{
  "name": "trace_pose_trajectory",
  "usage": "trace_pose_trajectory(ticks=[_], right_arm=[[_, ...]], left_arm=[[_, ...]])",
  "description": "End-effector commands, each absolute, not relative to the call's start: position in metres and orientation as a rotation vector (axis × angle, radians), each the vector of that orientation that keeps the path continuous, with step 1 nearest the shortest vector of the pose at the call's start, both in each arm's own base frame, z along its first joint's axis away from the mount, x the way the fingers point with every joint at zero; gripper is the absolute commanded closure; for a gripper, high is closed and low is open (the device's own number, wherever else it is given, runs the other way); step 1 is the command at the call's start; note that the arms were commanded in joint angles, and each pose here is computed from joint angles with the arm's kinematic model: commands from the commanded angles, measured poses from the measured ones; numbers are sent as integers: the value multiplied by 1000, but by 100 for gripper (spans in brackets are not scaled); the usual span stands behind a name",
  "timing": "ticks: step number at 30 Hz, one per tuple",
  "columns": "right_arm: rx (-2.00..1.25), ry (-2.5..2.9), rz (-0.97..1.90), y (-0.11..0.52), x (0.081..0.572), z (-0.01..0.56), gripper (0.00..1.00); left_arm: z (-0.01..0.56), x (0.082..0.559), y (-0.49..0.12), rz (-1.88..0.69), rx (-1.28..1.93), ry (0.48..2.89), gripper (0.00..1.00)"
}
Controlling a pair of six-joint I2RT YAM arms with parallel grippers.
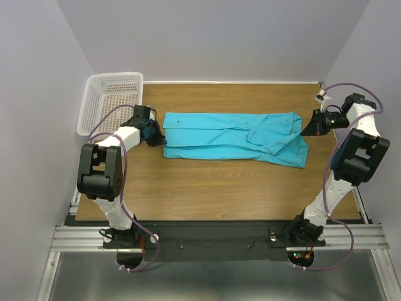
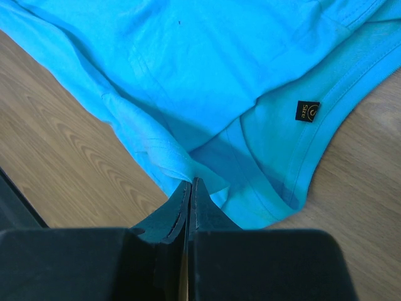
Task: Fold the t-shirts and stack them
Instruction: Fold the tshirt
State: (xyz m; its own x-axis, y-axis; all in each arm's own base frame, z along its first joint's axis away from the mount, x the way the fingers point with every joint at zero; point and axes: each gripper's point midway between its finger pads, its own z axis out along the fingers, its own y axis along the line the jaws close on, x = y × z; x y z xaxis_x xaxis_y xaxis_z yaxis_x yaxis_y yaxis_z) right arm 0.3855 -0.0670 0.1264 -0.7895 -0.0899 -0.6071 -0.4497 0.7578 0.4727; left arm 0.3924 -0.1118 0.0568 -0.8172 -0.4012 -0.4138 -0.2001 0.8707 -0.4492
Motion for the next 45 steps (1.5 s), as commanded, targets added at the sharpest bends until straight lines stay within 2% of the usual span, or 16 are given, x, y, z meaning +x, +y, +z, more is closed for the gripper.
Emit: trace_pose_trajectory(ticks=[1,28,30,31,34,35,37,39,45], right_arm=[[-430,2342,798,-70,397,137,99],[-420,2349,795,-71,400,132,100],[-416,2350,799,-71,401,131,99],[-414,2349,801,-71,402,130,99],[-411,2353,807,-71,401,128,99],[-412,2351,807,-71,402,128,100],[-411,2352,813,-70,401,127,99],[-417,2353,812,-69,402,126,99],[-418,2348,824,-66,402,126,99]], left_arm=[[74,408,-110,-524,-402,2484,100],[67,423,-112,-516,-397,2498,99],[69,425,-110,-502,-401,2493,89],[70,426,-108,-488,-405,2486,80],[79,430,-106,-477,-397,2469,62],[82,431,-105,-467,-396,2464,53],[94,435,-105,-469,-382,2438,44],[102,437,-104,-463,-374,2416,40],[128,429,-110,-522,-283,2360,40]])
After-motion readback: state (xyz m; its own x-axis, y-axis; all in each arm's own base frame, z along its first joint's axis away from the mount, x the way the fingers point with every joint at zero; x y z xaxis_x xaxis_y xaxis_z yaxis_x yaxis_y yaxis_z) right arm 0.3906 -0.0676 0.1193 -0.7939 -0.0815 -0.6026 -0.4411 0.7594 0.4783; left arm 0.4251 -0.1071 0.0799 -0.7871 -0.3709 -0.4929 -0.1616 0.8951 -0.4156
